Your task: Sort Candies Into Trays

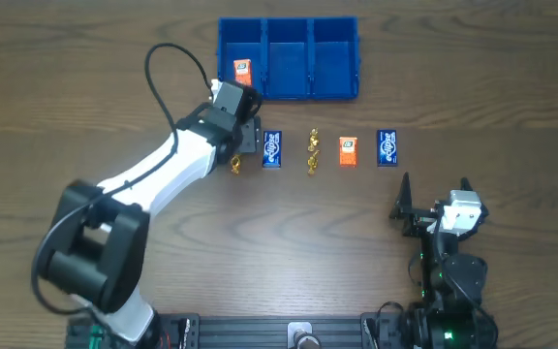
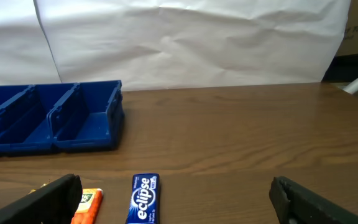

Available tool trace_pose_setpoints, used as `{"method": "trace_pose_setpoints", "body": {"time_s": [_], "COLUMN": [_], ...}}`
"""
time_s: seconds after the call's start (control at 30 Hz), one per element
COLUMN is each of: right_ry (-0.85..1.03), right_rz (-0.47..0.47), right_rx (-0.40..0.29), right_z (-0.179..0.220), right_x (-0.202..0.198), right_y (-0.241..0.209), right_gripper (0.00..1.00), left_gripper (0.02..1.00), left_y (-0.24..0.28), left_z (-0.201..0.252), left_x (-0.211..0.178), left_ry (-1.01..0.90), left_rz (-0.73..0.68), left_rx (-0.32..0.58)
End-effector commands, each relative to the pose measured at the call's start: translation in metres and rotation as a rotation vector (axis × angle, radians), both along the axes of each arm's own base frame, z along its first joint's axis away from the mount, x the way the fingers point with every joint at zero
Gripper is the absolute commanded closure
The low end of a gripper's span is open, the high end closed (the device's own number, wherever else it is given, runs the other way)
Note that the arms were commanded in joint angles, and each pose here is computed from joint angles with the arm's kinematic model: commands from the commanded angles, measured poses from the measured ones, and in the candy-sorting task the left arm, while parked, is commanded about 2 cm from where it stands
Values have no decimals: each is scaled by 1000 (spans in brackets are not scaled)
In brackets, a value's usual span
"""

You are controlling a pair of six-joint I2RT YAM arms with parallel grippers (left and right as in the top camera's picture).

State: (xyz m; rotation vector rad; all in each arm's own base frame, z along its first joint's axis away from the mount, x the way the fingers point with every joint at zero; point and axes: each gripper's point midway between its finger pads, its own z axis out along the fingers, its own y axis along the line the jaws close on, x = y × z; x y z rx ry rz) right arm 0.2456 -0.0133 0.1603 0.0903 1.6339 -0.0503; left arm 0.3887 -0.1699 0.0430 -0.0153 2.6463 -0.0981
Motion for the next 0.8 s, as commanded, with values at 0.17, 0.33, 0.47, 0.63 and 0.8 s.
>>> {"method": "trace_pose_setpoints", "body": {"time_s": [0.17, 0.33, 0.47, 0.63, 0.8], "right_ry": [-2, -2, -2, -2, -2], "right_rz": [-5, -5, -5, -5, -5], "right_rx": [3, 3, 3, 2, 2], "right_z": [0, 0, 0, 0, 0], "right_x": [0, 0, 0, 0, 0], "right_y": [-1, -1, -1, -1, -1], "right_gripper": [1, 1, 1, 1, 1], "left_gripper": [257, 272, 446, 608, 715], "left_y": [-3, -4, -2, 0, 0], "left_z": [-31, -42, -42, -43, -37], "left_x": [14, 19, 20, 18, 21], "left_ry": [42, 77, 87, 96, 88], "left_rz": [-8, -14, -18, -20, -18], "left_rx": [3, 20, 15, 25, 21]}}
